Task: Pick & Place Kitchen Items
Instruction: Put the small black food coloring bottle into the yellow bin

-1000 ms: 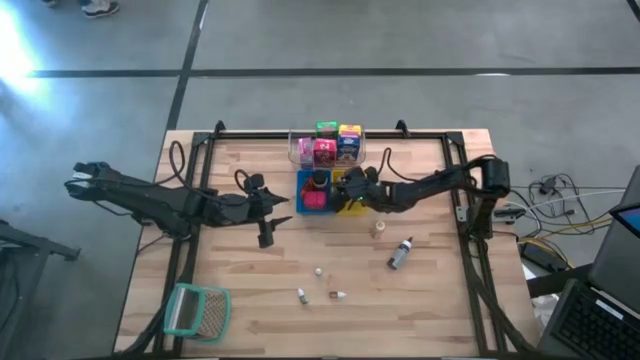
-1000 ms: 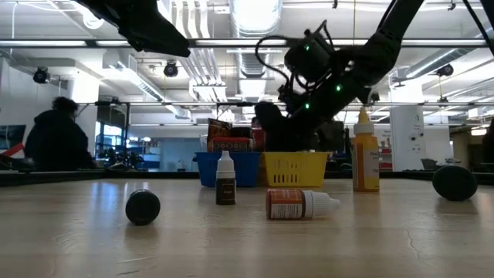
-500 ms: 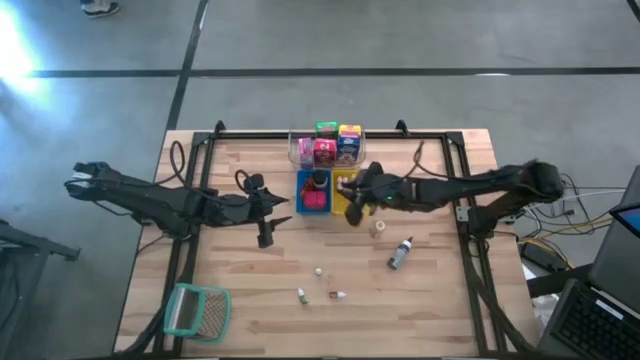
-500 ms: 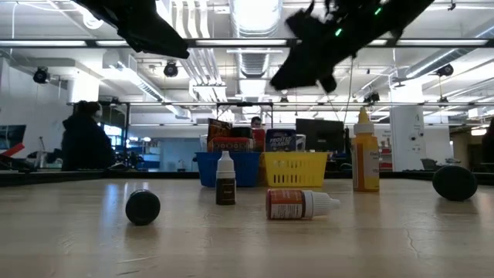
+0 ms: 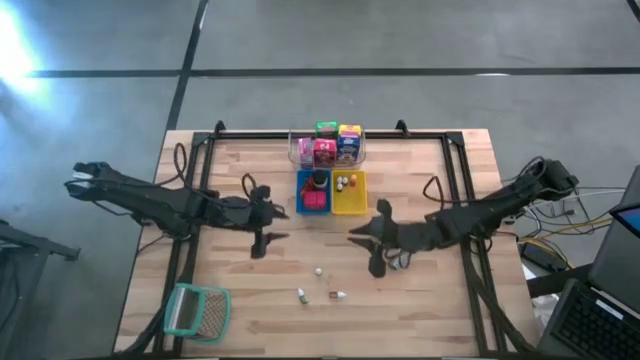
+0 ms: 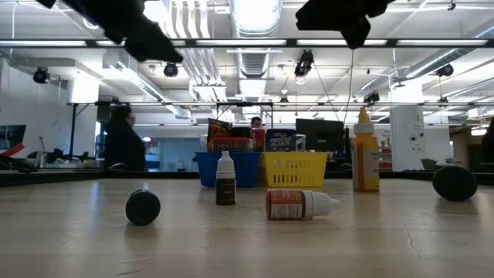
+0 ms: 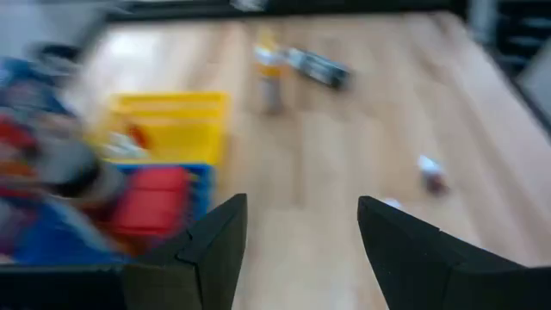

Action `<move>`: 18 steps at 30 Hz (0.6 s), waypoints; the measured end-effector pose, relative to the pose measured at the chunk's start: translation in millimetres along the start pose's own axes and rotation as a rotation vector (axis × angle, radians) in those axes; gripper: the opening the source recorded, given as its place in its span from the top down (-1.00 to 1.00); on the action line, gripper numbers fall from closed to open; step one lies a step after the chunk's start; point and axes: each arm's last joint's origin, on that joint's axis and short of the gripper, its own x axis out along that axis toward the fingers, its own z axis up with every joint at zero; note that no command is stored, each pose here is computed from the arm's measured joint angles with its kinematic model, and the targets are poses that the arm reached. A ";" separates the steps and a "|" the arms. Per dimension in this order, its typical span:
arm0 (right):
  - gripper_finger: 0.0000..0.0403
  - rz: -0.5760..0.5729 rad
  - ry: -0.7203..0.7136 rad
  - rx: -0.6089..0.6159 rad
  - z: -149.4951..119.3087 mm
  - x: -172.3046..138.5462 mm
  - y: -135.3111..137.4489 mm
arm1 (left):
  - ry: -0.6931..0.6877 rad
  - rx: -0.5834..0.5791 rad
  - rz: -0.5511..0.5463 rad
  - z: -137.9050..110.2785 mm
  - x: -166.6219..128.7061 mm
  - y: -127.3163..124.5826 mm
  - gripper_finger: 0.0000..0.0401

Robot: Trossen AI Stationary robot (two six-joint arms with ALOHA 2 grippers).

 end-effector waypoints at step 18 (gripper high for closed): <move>0.68 -0.102 -0.090 -0.089 59.3 -18.8 15.8 | 0.020 -0.007 -0.153 -85.0 45.3 -62.1 -0.13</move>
